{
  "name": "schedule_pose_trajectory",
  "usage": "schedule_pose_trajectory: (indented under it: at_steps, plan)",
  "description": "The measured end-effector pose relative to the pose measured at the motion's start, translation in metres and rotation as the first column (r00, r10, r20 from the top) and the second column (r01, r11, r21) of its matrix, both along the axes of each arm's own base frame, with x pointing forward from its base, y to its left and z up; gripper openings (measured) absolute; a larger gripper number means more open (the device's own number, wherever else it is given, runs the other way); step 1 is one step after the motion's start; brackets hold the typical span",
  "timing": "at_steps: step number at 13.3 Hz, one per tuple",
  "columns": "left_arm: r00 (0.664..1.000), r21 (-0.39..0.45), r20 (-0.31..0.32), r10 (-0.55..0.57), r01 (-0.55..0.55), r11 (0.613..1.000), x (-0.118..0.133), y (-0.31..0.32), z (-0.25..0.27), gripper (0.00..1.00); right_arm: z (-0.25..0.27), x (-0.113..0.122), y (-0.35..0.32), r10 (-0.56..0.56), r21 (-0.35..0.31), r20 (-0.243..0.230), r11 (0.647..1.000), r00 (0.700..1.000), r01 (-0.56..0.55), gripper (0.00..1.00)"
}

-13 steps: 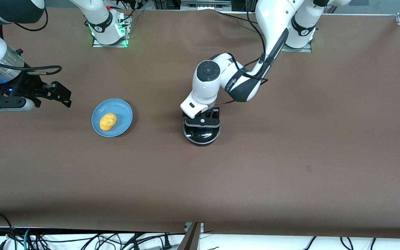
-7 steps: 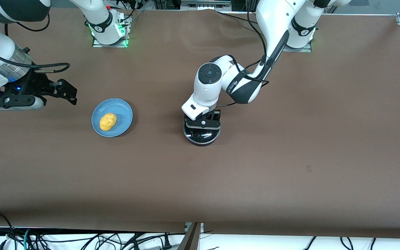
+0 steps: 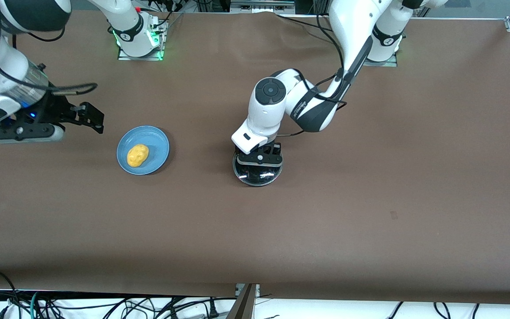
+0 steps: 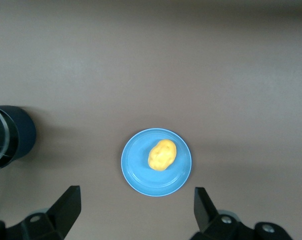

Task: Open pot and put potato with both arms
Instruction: 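Hold the lid with the left gripper while the right gripper reaches the potato, then lift the lid off the pot while the right gripper grasps the potato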

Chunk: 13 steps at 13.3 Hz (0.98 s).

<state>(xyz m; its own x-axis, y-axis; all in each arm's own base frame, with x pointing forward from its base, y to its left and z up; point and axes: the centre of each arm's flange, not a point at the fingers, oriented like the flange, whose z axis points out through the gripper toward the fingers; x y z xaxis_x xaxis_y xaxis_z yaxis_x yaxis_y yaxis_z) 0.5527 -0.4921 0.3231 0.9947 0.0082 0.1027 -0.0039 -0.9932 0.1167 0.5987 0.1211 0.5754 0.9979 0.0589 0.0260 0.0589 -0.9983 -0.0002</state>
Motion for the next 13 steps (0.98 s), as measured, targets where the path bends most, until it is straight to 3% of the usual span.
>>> schedule_pose_trajectory:
  at_steps: [3,6,10,12,13]
  plan:
    - [0.999,0.049,-0.034,0.041,-0.04,0.998,0.007,0.034,0.062,0.6,-0.036,0.006,0.003,0.009,-0.01,-0.057,1.0,0.998,-0.01,1.0]
    - [0.995,0.114,-0.087,0.049,-0.039,0.993,0.031,0.101,0.097,0.6,-0.098,0.004,0.004,0.008,-0.014,-0.078,1.0,0.997,-0.009,1.0]
    - [0.965,0.162,-0.22,-0.141,0.179,0.97,0.074,0.219,0.088,0.6,-0.199,-0.009,0.001,-0.074,-0.009,-0.051,0.997,0.996,0.074,0.99]
    - [0.915,0.135,-0.295,-0.274,0.324,0.936,0.089,0.282,0.08,0.57,-0.24,-0.015,-0.002,-0.12,-0.023,-0.092,0.993,0.988,0.119,0.99]
    - [0.886,0.11,-0.32,-0.337,0.388,0.915,0.096,0.316,0.074,0.51,-0.259,-0.015,-0.005,-0.144,-0.032,-0.112,0.989,0.983,0.141,0.99]
